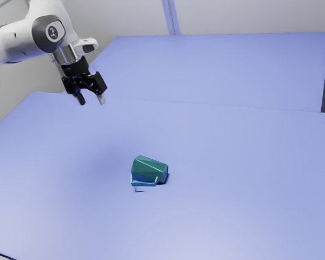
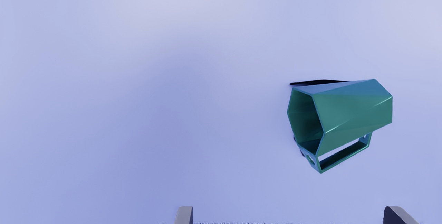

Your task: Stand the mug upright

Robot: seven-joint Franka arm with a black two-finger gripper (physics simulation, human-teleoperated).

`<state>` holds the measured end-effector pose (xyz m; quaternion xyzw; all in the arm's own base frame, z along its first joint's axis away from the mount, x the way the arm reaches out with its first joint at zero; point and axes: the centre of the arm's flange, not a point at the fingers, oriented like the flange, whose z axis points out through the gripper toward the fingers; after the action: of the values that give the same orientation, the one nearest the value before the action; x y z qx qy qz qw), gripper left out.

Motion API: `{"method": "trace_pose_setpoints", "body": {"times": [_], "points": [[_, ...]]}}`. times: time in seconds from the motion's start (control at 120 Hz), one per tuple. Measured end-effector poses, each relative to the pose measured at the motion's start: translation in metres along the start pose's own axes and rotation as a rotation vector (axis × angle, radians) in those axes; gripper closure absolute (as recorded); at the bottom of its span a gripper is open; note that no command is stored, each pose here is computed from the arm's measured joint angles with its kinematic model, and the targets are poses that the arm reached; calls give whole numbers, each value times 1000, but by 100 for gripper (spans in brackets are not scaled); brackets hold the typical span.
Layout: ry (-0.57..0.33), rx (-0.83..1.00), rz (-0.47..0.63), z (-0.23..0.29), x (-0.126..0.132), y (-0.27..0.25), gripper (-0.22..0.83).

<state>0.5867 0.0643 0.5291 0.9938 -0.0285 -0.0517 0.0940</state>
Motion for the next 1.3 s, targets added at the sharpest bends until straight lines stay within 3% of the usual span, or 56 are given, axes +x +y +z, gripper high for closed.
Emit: {"method": "trace_pose_setpoints", "body": {"times": [0.217,0.475,0.758,0.95,1.3], "points": [[-25,-237,-98,59,-32,-16,0],[26,-414,-153,135,-43,-20,0],[103,-540,-148,181,-44,-15,0],[107,-613,-129,219,-42,-10,0],[134,-694,-48,242,-34,18,1]]}}
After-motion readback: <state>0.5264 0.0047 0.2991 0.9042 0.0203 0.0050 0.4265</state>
